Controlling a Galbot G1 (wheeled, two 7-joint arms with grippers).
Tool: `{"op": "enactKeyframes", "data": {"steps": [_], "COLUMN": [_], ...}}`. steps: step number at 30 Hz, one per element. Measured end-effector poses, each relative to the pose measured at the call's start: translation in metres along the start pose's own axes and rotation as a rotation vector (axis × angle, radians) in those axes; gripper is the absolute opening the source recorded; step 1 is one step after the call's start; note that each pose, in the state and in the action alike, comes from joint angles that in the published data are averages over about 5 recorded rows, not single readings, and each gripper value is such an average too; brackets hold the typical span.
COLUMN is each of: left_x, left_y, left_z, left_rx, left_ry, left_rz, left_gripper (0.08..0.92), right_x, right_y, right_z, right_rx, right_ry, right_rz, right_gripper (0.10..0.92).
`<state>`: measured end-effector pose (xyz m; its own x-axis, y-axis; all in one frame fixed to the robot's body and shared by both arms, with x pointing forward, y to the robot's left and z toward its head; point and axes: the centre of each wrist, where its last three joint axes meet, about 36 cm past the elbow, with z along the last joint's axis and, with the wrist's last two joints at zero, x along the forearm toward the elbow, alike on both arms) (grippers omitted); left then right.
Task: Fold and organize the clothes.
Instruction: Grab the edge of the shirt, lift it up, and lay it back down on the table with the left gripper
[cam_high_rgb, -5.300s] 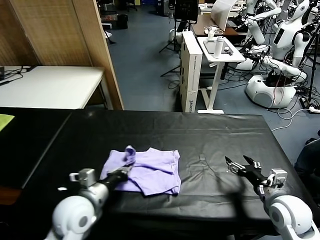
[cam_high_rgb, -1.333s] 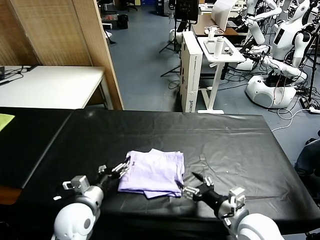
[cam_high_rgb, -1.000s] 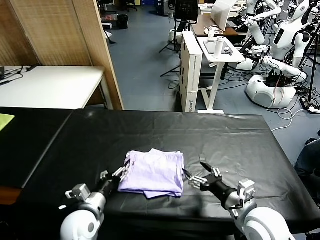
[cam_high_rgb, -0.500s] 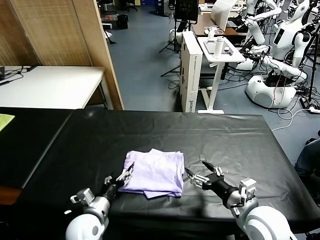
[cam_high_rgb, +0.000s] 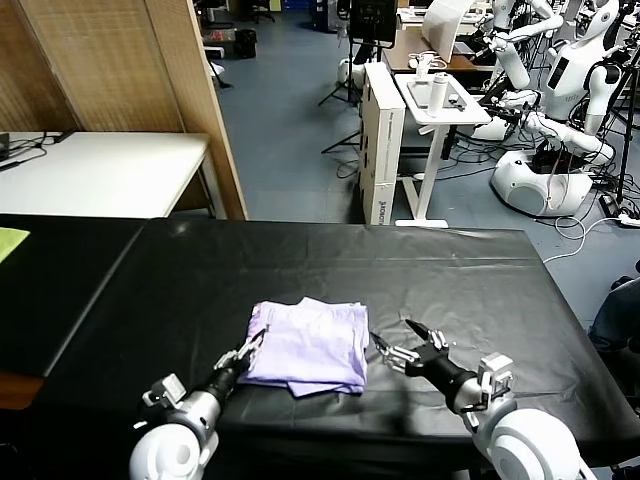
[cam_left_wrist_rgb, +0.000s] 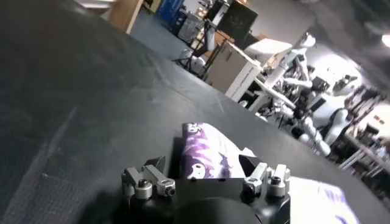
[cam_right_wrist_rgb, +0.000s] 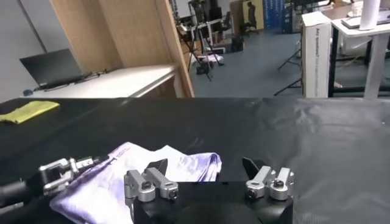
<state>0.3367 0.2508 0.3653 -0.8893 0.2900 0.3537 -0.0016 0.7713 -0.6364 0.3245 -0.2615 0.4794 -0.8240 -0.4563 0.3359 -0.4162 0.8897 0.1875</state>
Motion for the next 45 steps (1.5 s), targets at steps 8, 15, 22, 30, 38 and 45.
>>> {"op": "enactKeyframes", "data": {"steps": [8,15,22,30,38,45], "left_x": [0.002,0.014,0.035,0.064,0.091,0.091], "left_y": [-0.002,0.004,0.021,0.042,0.023,-0.019], "left_z": [-0.012,-0.042,-0.085,-0.148,-0.191,-0.155], "left_rx": [-0.038,-0.294,-0.458,-0.61,-0.827,-0.753], "left_ry": [-0.046,-0.132,-0.153,-0.168,-0.214,-0.155], "left_rz": [-0.029,-0.088,-0.143,-0.205,-0.27,-0.211], "left_gripper": [0.188,0.183,0.183,0.183,0.183,0.183], "right_x": [-0.001,-0.006,-0.011,-0.013,-0.016,-0.016], "right_y": [-0.002,-0.005,-0.006,-0.007,-0.007,-0.005], "right_z": [0.005,0.008,0.01,0.014,0.021,0.023], "right_rx": [-0.003,-0.013,-0.026,-0.04,-0.061,-0.064], "right_ry": [0.005,0.001,-0.003,0.0,0.006,0.008], "right_rz": [0.016,0.033,0.039,0.046,0.051,0.052], "right_gripper": [0.907,0.907,0.907,0.907,0.907,0.907]}}
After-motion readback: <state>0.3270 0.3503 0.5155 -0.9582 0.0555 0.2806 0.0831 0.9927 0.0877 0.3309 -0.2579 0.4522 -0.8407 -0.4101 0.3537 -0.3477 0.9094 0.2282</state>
